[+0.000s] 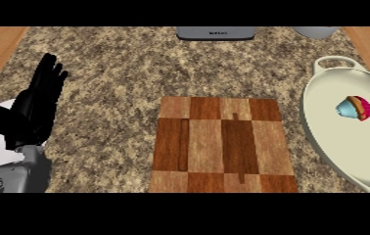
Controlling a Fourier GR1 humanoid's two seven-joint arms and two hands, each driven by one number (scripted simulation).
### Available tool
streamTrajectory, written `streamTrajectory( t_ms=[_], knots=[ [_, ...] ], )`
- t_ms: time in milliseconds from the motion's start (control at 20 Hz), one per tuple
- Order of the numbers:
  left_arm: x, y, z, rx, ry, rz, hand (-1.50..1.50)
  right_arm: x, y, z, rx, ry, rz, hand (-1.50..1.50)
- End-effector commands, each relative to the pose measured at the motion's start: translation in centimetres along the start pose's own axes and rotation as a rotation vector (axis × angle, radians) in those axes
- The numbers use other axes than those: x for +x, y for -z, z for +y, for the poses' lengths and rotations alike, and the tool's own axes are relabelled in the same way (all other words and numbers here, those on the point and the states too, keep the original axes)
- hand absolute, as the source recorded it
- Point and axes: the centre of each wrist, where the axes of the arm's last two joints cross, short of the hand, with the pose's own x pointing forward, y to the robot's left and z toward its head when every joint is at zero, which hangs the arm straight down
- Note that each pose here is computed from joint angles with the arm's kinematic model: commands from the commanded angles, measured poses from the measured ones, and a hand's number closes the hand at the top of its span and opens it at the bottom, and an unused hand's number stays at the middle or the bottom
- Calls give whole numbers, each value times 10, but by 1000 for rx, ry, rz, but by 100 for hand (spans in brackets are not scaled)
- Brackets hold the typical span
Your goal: Pick the cupcake from the cutting board and place it in the pot
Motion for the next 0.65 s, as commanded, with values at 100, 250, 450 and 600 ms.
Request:
streamTrajectory(
  t_ms=[100, 250, 450, 600],
  knots=[
    [8, -2, -6, -22, -9, -19, 0, -4, -16, -57, 14, 7, 6, -150],
    [6, 10, 9, 6, -7, 3, 0, -14, -27, -82, 29, -2, 15, -150],
    [-9, 1, -1, 6, -7, -7, 0, 1, -32, -114, 40, -26, 6, -150],
    [13, 11, 1, -8, 3, 0, 0, -17, -41, -109, 48, -21, 8, -150]
  ],
)
